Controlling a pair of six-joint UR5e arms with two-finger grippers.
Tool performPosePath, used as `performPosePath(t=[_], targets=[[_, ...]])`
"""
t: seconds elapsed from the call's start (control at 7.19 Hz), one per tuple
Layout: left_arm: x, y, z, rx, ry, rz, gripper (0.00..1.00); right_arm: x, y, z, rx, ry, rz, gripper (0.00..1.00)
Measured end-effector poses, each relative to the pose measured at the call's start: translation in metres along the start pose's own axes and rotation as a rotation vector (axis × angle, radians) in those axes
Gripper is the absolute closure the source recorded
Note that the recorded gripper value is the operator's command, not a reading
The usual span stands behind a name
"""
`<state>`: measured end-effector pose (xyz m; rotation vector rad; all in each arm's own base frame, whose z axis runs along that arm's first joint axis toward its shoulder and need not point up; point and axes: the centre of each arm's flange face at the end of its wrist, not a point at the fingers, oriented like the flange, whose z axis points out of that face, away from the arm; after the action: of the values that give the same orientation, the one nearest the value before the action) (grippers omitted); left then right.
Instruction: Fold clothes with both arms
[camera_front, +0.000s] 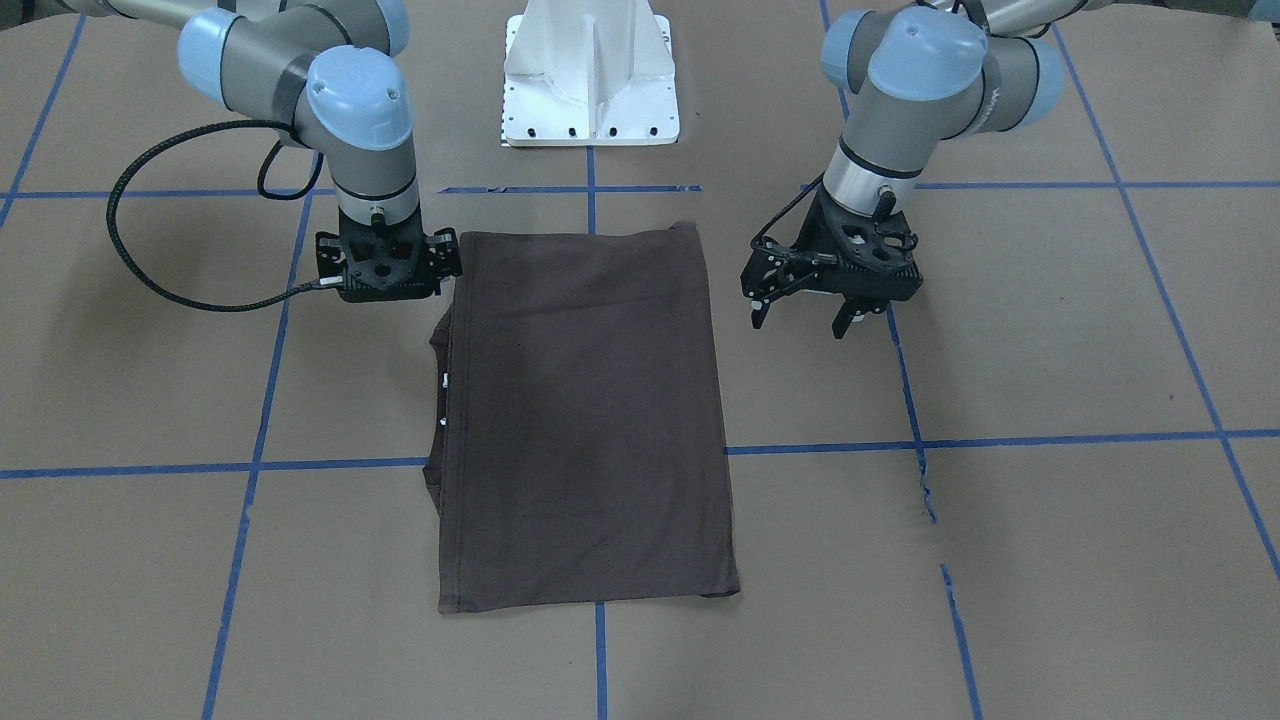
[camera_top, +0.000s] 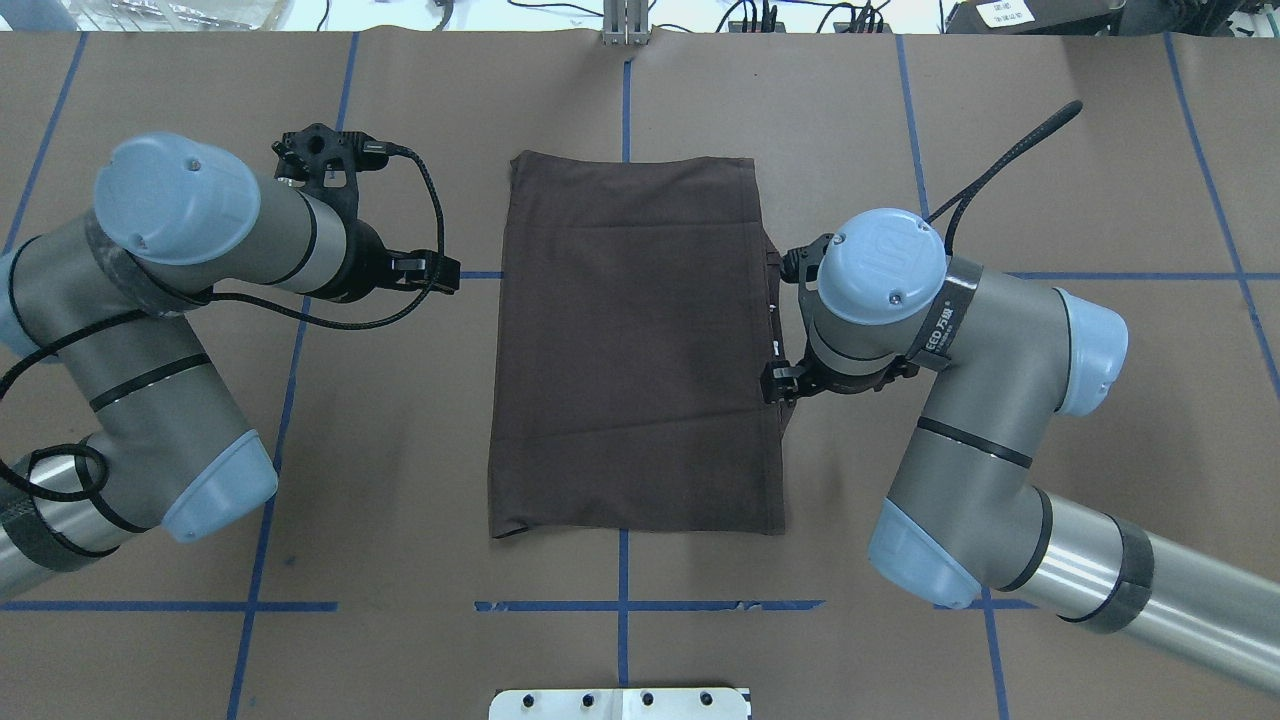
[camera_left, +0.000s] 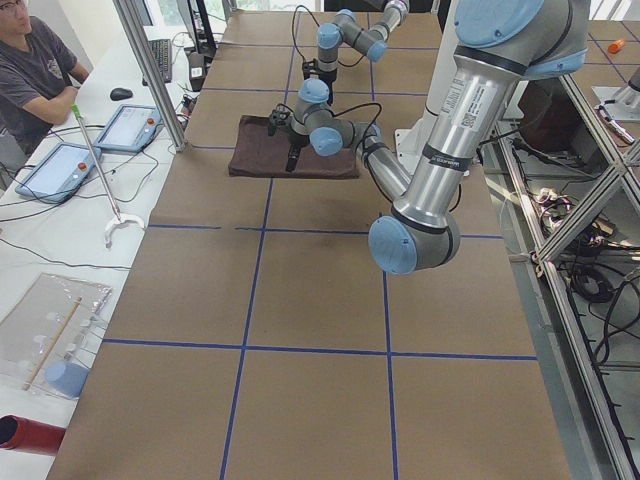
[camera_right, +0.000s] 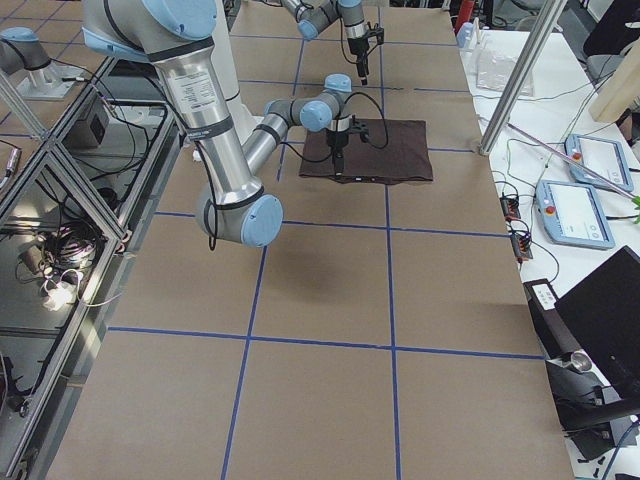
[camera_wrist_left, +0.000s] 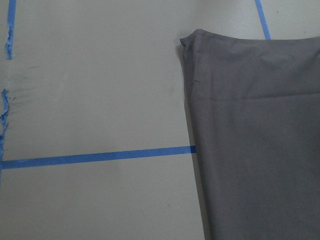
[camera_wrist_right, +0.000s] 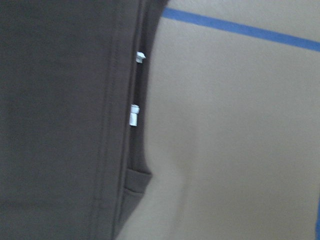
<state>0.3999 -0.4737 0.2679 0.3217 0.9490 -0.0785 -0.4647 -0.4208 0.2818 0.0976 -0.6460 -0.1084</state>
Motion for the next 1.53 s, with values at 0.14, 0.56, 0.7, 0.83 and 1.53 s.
performPosePath(t=[0.14,0.56,0.7,0.83,1.53], targets=[[0.004,0.005,-0.002,-0.004,0.008,-0.036,0.0,-0.011,-0.006,-0.012,0.033,-0.054,0.007,0.0],[0.013,0.055,0.017,-0.074,-0.001,-0.193,0.0,-0.015,-0.011,-0.042,0.021,-0.188,0.018,0.0],[0.026,0.093,0.033,-0.114,-0.016,-0.301,0.02,-0.015,-0.008,-0.054,0.013,-0.22,0.022,0.0],[0.044,0.133,0.046,-0.141,-0.033,-0.393,0.03,-0.014,-0.007,-0.062,0.007,-0.24,0.033,0.0],[0.102,0.231,0.066,-0.241,-0.108,-0.524,0.16,-0.009,-0.01,-0.069,0.007,-0.252,0.06,0.0]])
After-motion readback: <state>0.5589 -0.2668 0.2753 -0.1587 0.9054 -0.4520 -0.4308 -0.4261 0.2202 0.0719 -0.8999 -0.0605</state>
